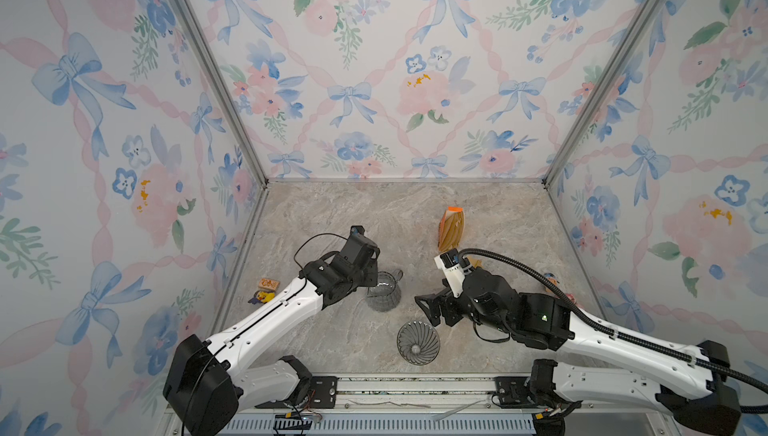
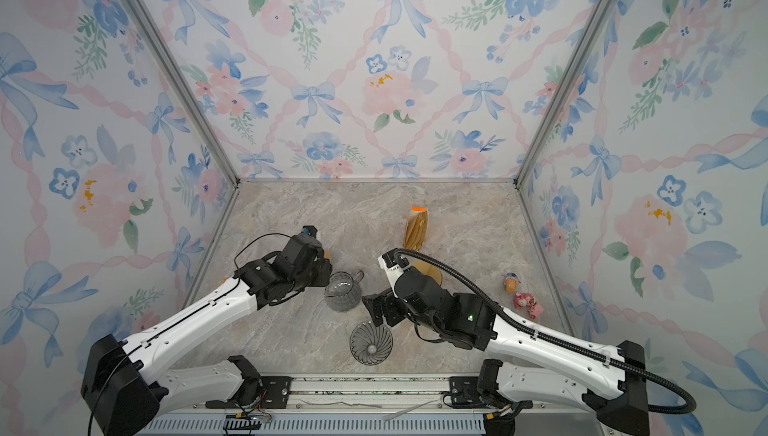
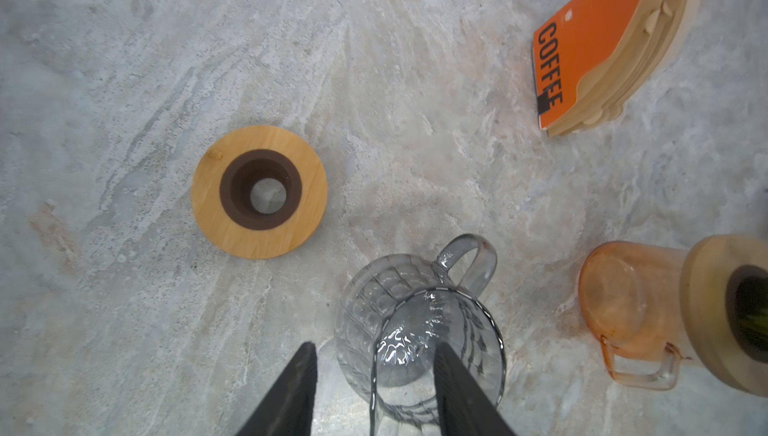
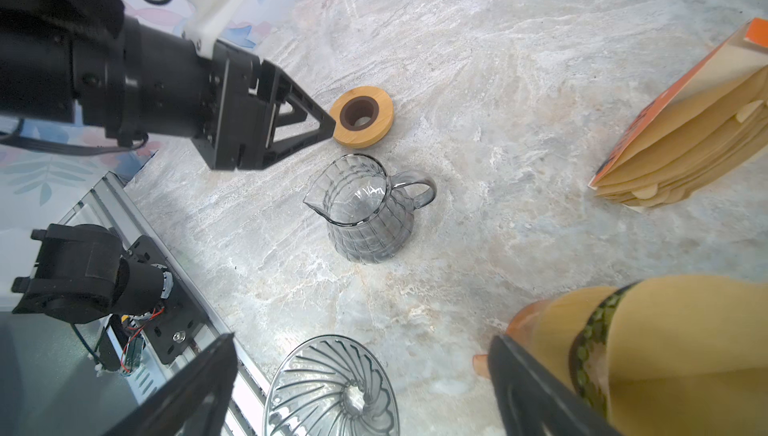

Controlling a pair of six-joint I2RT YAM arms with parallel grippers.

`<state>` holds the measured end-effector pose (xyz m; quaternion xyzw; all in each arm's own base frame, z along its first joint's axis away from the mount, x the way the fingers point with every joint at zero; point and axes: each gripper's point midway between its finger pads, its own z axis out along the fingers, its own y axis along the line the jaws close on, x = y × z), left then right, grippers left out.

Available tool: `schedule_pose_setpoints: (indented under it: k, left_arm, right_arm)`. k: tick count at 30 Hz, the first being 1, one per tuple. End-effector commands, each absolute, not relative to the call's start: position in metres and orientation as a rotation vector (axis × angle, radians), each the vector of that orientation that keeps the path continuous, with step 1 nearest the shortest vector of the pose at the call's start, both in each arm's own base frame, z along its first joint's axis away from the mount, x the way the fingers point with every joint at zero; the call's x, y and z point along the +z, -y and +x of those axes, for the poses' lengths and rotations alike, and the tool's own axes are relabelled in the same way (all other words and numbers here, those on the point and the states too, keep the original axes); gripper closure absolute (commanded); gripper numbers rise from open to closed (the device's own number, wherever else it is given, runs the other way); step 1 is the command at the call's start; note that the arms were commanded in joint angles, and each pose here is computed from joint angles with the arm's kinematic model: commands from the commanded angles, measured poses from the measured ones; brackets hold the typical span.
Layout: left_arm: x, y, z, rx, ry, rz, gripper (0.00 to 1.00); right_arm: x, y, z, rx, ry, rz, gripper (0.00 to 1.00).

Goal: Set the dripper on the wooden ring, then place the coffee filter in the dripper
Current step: 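Lower the glass pitcher onto the table and open the left gripper, then move the left gripper to the wooden coaster and grasp its rim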

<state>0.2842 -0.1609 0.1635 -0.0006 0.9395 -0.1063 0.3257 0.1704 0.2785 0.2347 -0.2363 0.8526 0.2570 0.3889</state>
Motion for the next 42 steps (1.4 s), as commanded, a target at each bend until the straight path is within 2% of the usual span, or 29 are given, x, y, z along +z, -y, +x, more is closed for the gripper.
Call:
schedule_pose_setpoints:
  k: [1, 9, 22, 30, 42]
  left_arm:
    - [0.164, 0.14, 0.291, -0.271, -2.502, -0.046, 0.5]
    - [0.14, 0.088, 0.334, -0.134, -2.573, -0.191, 0.49]
    - [0.099, 0.081, 0.378, -0.061, -2.695, -0.185, 0.44]
    - [0.073, 0.075, 0.38, -0.066, -2.768, -0.177, 0.43]
    - [0.055, 0.079, 0.375, -0.088, -2.827, -0.154, 0.45]
  right_arm:
    - [0.234, -0.281, 0.17, 0.649, -2.156, -0.606, 0.04]
    - [0.232, -0.282, 0.17, 0.645, -2.166, -0.611, 0.04]
    - [0.23, -0.279, 0.169, 0.632, -2.168, -0.625, 0.04]
    - [0.229, -0.278, 0.169, 0.624, -2.17, -0.626, 0.04]
    - [0.231, -0.287, 0.156, 0.739, -2.148, -0.674, 0.04]
